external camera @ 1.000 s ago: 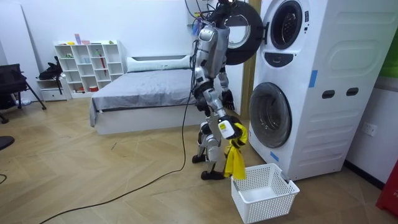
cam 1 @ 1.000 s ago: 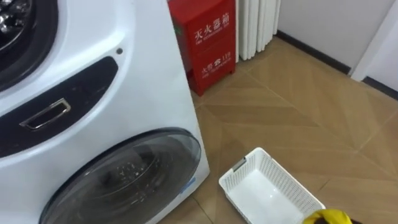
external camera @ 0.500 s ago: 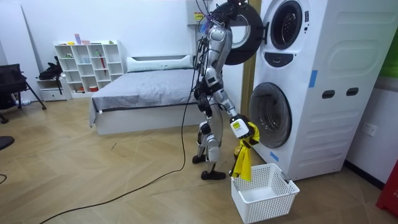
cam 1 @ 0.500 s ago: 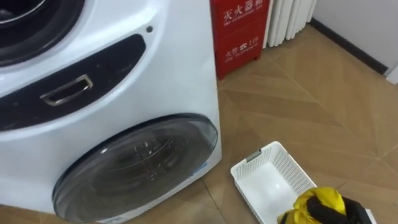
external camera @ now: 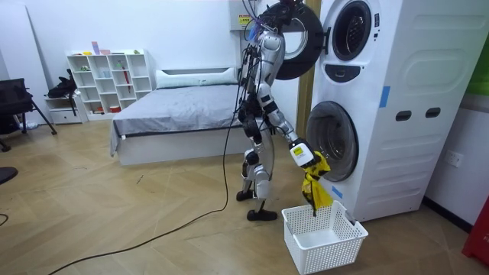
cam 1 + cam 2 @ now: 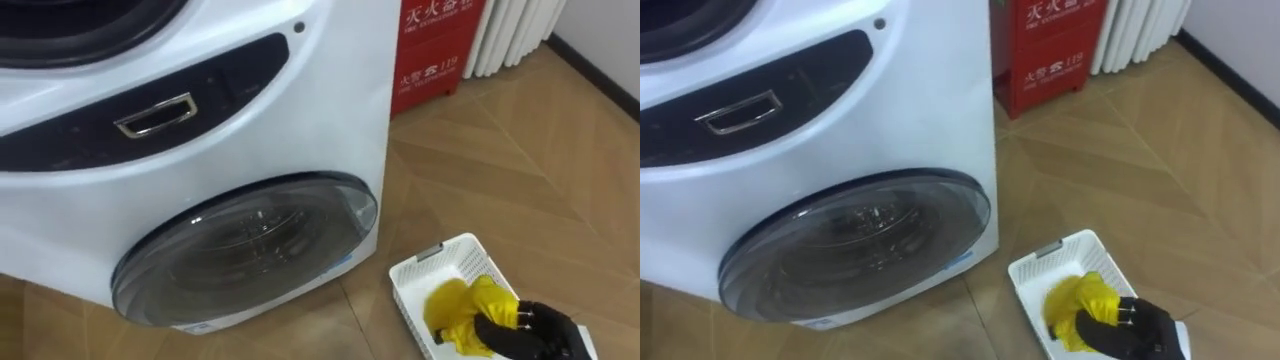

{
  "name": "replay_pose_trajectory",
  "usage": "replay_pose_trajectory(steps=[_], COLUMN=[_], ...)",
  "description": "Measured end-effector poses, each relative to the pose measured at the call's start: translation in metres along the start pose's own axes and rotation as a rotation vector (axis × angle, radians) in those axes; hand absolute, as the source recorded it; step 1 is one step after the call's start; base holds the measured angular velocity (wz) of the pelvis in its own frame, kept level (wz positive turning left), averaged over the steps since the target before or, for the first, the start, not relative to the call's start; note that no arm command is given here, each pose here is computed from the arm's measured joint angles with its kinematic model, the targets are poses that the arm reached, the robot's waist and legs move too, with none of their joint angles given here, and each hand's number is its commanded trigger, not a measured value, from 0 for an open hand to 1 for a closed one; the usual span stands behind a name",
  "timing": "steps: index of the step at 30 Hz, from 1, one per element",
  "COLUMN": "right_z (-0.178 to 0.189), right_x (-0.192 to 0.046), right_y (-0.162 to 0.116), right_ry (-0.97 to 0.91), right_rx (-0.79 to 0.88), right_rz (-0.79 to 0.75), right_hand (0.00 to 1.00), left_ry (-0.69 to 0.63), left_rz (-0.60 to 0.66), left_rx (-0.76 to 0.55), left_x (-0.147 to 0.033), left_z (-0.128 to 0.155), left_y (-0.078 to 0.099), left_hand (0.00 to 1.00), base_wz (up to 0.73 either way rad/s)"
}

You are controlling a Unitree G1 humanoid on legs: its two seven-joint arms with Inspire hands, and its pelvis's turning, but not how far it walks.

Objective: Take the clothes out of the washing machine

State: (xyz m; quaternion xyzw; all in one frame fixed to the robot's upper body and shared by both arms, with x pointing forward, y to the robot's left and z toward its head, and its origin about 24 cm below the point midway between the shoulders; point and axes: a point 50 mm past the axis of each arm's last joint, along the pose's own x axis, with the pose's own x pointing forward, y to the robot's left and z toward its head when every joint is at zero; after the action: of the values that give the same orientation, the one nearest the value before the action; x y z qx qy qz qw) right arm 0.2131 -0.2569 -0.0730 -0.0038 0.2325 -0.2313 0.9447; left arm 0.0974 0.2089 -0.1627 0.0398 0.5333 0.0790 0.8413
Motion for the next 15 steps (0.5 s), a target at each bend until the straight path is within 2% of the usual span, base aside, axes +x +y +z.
replay_pose_trajectory(steps=[15], right_z=[-0.0094], right_x=[-0.0021], right_y=[-0.0006], right_ry=[0.035], right_rx=[-0.030], right_rz=[0.006], right_hand=[0.00], left_ry=[0.010], left_rz=[0.000], left_rx=[0.006], left_x=[-0.0005], left_z=[-0.0032], left_y=[0.0001], left_hand=[0.00], base_wz=[0.11])
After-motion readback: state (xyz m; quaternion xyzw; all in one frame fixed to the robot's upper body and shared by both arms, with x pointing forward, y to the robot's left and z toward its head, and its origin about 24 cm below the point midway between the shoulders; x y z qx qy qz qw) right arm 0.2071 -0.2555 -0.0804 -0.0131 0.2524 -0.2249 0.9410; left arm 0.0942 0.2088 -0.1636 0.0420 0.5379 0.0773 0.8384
